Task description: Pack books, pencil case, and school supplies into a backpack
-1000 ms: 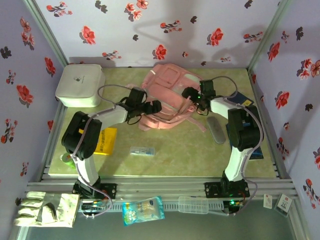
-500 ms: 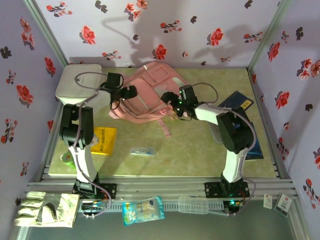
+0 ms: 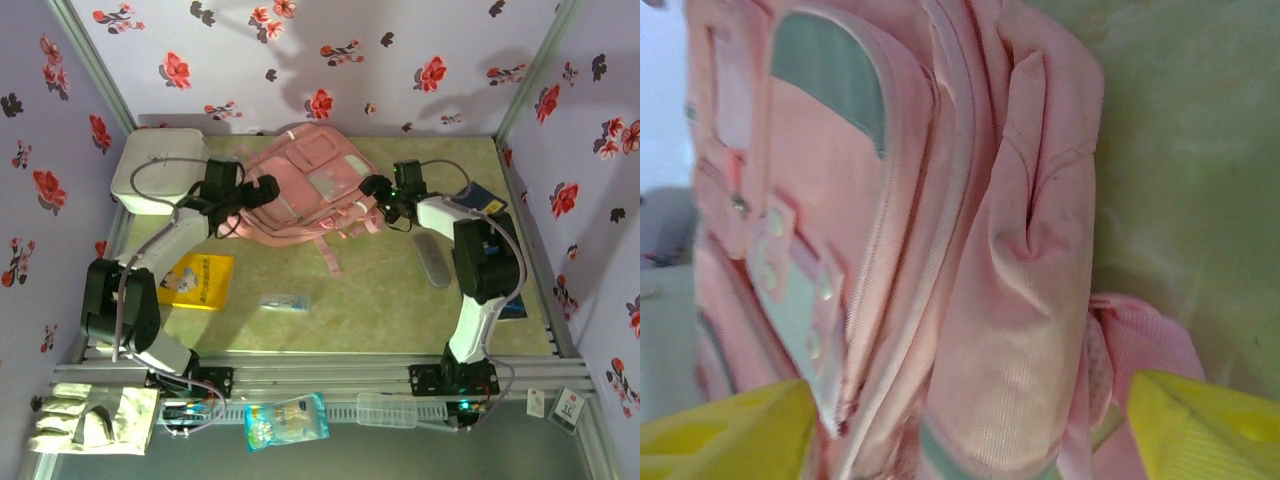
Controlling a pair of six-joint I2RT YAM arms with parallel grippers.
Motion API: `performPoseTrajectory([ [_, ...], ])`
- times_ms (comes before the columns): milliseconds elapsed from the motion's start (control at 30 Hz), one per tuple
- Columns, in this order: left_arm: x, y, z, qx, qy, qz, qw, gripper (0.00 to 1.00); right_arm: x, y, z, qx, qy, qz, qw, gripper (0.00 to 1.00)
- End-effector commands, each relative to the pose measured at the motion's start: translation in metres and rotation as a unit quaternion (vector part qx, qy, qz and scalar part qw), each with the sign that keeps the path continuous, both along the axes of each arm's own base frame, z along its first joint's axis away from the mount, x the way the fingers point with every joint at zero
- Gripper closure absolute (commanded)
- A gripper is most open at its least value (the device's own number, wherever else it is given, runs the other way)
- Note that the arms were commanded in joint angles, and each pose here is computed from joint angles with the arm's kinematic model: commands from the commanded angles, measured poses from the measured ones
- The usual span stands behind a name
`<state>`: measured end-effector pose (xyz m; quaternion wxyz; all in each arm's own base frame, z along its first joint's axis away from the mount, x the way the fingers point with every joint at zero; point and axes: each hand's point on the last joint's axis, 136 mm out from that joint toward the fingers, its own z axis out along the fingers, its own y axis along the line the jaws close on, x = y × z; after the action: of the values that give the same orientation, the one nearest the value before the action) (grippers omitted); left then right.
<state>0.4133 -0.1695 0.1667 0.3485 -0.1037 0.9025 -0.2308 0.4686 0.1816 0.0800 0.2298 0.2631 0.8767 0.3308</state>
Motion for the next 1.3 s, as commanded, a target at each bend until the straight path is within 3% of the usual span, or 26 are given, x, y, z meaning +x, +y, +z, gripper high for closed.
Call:
performPoseTrajectory([
  [0,-0.020,-0.014,-0.024,-0.035,0.043,0.005,0.998,0.02,0.003,0.004,-0.010,-0.025,0.019,0.026,0.999,0.26],
  [67,-0.024,-0.019,-0.036,-0.033,0.055,0.000,0.998,0.03,0.007,0.004,-0.015,-0.031,0.020,0.027,0.999,0.34],
  [267,-0.023,-0.023,-0.076,-0.025,0.107,0.022,0.994,0.06,0.006,0.000,-0.026,-0.036,0.034,0.016,0.999,0.78],
  [367,-0.013,-0.026,-0.092,-0.012,0.115,0.019,0.993,0.07,-0.004,-0.009,-0.028,-0.035,0.033,-0.001,0.999,0.88],
  [500,0.008,-0.030,-0.099,0.012,0.103,0.006,0.995,0.07,-0.024,-0.021,-0.029,-0.030,0.031,-0.026,0.999,0.93],
  [700,0.042,-0.039,-0.101,0.049,0.079,-0.028,0.995,0.06,-0.049,-0.031,-0.026,-0.003,0.022,-0.063,0.998,0.91],
  [833,0.054,-0.043,-0.083,0.068,0.061,-0.051,0.994,0.06,-0.060,-0.037,-0.007,0.001,0.014,-0.078,0.997,0.61],
  [867,0.053,-0.042,-0.076,0.072,0.058,-0.055,0.994,0.05,-0.065,-0.038,-0.005,0.001,0.016,-0.080,0.997,0.58],
  [1067,0.027,-0.032,-0.035,0.068,0.049,-0.053,0.995,0.00,-0.091,-0.035,0.010,0.025,0.020,-0.089,0.996,0.51],
  [1267,-0.012,-0.048,-0.026,0.039,0.040,-0.061,0.997,0.00,-0.093,0.014,0.020,0.113,0.028,-0.073,0.991,0.52],
])
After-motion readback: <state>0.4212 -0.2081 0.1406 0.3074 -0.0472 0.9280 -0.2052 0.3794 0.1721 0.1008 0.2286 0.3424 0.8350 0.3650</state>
